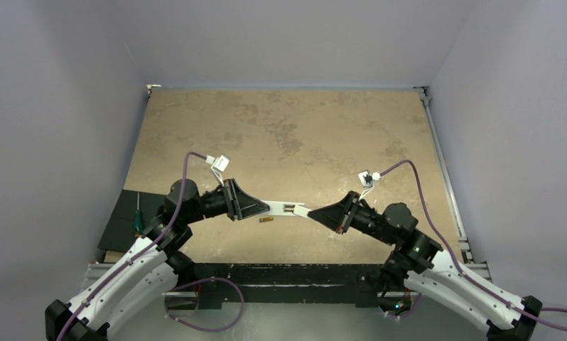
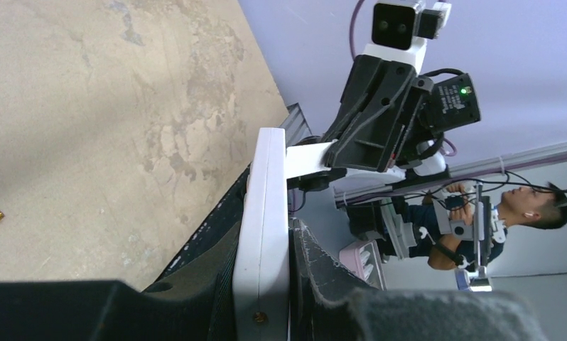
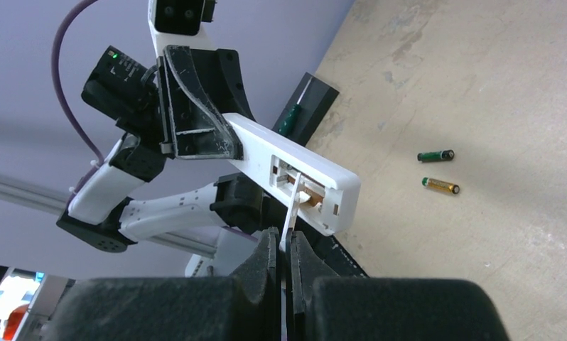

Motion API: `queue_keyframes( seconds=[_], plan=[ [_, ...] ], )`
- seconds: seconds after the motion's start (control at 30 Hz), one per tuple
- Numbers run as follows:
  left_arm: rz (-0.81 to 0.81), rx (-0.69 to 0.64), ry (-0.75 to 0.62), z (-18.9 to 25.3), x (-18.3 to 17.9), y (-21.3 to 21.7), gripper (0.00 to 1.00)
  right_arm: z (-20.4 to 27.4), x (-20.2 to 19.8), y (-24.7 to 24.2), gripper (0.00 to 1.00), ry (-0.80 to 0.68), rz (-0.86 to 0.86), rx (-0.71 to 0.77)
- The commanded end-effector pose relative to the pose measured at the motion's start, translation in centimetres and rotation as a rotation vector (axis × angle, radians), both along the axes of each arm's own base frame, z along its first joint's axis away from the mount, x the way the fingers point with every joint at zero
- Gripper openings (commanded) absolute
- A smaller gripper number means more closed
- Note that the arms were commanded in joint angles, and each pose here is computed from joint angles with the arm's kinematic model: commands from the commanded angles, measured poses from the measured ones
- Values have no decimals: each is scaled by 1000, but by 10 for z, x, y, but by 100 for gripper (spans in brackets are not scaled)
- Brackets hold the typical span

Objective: Load the batteries into the remote control
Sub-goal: Remove the battery cover from the remote control, then place the battery cover at the center of the board.

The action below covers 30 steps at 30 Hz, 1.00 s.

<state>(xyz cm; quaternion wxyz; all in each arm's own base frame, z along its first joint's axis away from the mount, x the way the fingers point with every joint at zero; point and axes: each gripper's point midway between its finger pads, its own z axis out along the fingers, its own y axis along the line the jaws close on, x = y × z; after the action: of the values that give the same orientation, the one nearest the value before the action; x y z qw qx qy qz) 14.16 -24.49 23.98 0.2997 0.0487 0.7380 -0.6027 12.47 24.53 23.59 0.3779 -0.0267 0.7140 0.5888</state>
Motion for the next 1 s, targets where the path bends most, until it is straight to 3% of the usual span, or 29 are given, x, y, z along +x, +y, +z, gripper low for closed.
queue_keyframes(
  seconds=[0.0,0.67,0.97],
  plan=[
    [50,41,-55,10,11,4,0,15,7,-8,0,-44,-52,-16],
    [32,200,29,-39,12,7,0,-8,62,-15,0,-123,-232,-377],
    [15,217,38,-46,5,10,0,-42,98,-1,0,-82,-209,-470]
  ],
)
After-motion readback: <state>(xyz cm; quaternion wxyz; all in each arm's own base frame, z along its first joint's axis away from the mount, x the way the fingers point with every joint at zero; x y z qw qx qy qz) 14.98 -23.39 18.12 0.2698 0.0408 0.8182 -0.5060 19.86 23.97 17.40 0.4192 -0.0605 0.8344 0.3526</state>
